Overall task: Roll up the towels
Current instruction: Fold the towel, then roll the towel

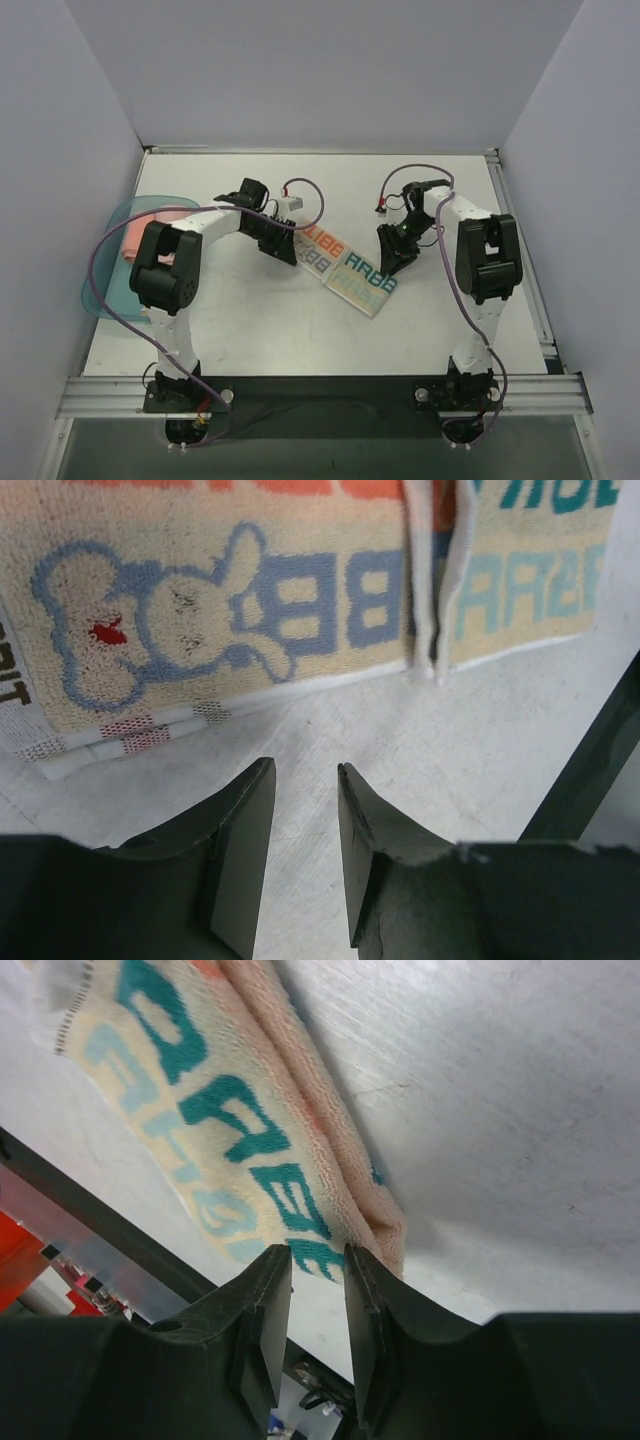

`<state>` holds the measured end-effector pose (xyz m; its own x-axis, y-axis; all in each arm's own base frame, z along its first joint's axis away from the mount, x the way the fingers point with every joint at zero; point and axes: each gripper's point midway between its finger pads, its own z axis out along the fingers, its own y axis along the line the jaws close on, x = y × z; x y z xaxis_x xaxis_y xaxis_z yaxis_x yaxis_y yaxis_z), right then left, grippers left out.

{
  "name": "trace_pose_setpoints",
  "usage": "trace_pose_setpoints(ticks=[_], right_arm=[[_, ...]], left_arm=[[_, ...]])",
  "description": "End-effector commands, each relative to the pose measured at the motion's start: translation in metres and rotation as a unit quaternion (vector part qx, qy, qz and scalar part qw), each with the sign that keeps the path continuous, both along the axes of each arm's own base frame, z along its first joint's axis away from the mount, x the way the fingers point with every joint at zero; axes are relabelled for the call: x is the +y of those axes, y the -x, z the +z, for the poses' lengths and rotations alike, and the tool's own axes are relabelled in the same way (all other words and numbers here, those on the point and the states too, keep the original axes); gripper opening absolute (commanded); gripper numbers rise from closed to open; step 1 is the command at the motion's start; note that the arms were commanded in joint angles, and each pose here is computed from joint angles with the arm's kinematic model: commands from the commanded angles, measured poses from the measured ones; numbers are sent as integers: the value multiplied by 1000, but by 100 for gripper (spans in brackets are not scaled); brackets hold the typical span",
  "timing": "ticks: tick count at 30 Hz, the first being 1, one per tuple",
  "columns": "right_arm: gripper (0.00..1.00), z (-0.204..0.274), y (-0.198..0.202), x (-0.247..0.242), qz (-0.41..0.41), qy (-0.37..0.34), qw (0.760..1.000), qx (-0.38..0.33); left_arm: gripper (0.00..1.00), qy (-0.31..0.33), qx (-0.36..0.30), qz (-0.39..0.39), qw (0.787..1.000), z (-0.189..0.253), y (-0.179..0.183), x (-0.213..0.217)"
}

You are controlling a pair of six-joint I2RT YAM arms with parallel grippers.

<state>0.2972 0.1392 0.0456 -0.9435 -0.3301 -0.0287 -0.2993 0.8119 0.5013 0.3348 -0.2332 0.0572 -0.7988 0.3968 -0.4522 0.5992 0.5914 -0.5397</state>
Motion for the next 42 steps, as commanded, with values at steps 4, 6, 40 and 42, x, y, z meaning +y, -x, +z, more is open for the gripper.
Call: trace_pose_setpoints(ticks=[4,6,40,42], right_arm=[[21,-20,30,-13,27,38,998,48],[18,-28,43,-12,28,37,996,74],[28,5,28,101,38,-118,992,38],[27,-9,33,97,36,-105,992,54]], left_arm=[[41,-18,9,28,999,-26,-18,-3],[41,-20,8,31,999,-31,-30,-6],[64,-135,-357,-288,878,61,116,-51],[64,-153,-369,-312,862,54,127,-60]])
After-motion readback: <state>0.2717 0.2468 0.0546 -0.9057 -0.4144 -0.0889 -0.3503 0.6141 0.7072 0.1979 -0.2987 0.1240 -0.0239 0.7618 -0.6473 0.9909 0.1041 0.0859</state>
